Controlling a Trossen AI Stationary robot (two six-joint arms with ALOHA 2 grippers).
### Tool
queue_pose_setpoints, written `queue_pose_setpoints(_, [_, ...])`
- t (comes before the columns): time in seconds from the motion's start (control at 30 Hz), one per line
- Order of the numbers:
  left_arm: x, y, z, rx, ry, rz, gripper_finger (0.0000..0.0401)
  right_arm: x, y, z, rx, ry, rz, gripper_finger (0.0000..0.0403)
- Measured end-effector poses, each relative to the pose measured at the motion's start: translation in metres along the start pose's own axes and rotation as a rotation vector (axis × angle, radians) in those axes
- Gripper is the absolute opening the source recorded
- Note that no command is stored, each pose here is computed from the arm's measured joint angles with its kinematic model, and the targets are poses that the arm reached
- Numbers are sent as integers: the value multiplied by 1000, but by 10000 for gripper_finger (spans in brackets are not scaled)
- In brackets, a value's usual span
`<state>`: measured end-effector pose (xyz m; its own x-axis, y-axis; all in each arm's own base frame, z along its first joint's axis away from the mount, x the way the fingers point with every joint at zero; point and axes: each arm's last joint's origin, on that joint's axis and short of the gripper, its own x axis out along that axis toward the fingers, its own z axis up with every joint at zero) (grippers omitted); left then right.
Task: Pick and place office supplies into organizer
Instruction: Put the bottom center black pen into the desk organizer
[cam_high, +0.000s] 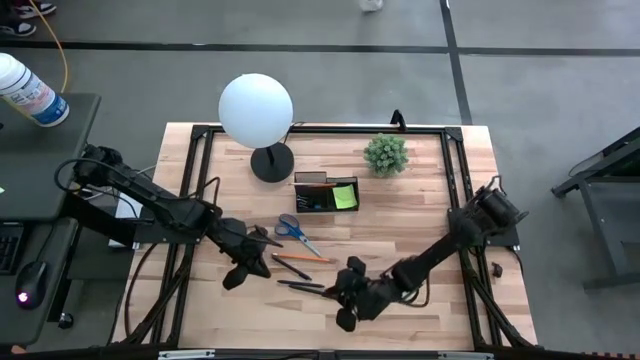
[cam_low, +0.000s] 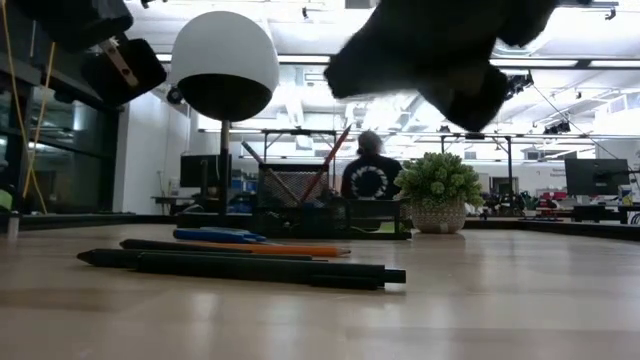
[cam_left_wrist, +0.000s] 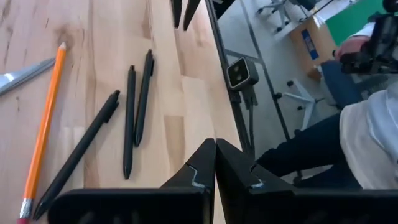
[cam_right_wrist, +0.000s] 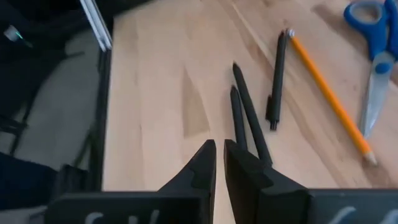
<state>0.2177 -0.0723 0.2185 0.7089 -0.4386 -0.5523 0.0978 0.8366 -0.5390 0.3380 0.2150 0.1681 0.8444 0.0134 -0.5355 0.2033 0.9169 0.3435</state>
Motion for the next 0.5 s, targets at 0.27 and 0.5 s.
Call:
queue_pose_setpoints(0.27, [0, 2, -3, 27, 37, 12, 1, 18, 14, 12, -158, 237, -270, 19])
queue_pose_setpoints(0.5, [0, 2, -4, 107, 48, 16, 1, 22, 27, 21, -183, 363, -233, 1])
